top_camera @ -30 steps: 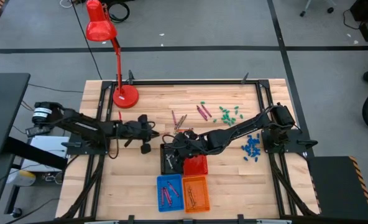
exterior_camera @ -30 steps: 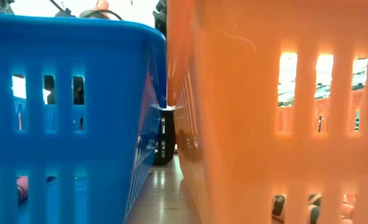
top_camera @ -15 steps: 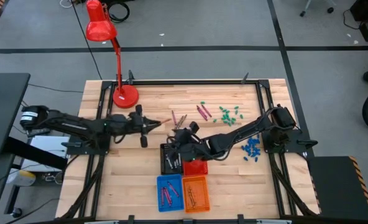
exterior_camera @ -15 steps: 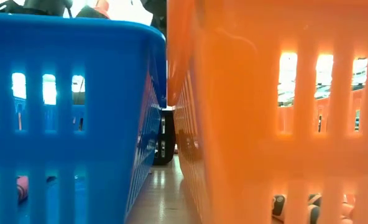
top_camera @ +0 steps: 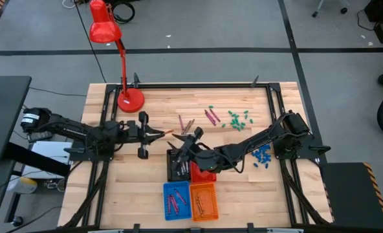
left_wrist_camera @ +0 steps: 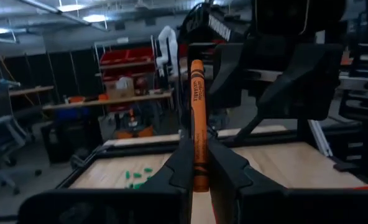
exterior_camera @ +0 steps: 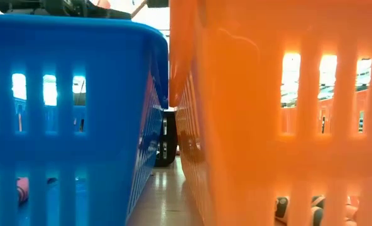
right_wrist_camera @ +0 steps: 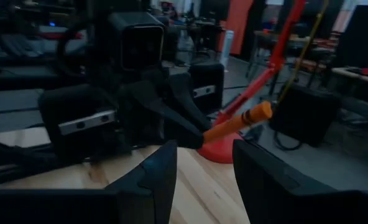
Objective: Sort crayons
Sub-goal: Put the orange crayon into the orange basket
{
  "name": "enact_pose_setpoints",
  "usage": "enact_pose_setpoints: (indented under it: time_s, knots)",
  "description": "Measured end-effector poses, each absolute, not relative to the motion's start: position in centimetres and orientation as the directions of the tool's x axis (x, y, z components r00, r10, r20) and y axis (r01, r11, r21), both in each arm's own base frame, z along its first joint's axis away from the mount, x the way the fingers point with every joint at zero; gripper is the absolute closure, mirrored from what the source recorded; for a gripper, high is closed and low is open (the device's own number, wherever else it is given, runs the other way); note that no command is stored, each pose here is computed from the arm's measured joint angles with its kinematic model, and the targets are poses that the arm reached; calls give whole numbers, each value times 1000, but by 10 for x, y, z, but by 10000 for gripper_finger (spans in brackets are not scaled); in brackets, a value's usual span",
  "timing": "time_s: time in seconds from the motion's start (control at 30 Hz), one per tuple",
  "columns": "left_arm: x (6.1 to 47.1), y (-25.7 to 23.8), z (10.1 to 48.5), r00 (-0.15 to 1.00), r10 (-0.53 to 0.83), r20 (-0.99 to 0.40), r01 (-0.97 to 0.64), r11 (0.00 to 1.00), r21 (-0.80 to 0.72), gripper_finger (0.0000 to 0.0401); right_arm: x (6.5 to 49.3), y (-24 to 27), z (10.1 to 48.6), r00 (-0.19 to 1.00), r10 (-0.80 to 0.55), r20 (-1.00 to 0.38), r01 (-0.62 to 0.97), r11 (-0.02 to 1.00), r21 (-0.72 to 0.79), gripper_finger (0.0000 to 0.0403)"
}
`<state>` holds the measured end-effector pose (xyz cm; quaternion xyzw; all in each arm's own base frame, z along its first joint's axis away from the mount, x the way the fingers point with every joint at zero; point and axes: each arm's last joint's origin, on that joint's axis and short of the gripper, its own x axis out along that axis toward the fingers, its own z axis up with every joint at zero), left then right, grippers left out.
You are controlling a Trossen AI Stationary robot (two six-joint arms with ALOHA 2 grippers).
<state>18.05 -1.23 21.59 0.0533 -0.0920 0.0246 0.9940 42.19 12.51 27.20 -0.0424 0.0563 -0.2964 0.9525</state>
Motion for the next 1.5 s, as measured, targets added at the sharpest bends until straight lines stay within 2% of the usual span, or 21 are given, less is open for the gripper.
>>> enact_pose_setpoints:
  time_s: [0.17,0.33,0.47,0.6,0.77,0.9,1.03,1.3,1.4,1.5]
  knots:
    - [173,-14,213,967,23,252,-48,995,91,365,423,124,273,833,-548,-77,541,836,-99,243]
    - [170,-17,214,955,-48,294,18,994,105,365,426,122,277,873,-485,-51,481,873,-76,243]
    - [170,-17,214,952,-75,297,44,993,110,365,430,114,278,913,-405,-50,402,914,-62,243]
    - [170,-19,214,947,-122,298,89,989,121,365,433,107,279,914,-403,-38,400,914,-63,243]
    - [170,-19,214,947,-125,298,92,988,121,365,435,105,283,943,-332,-9,330,941,-73,243]
    - [170,-19,214,947,-125,297,92,988,121,364,435,103,283,946,-326,-6,324,942,-91,246]
    - [170,-19,214,947,-125,297,92,988,121,364,436,101,283,944,-329,-8,327,939,-105,270]
    - [171,-19,213,950,-123,286,91,989,120,363,436,101,282,942,-335,-18,331,936,-118,356]
    - [171,-18,212,954,-116,276,86,989,119,344,435,101,280,934,-355,-35,348,928,-131,377]
    - [171,-18,211,959,-103,265,76,991,111,303,435,100,278,919,-390,-57,379,914,-145,376]
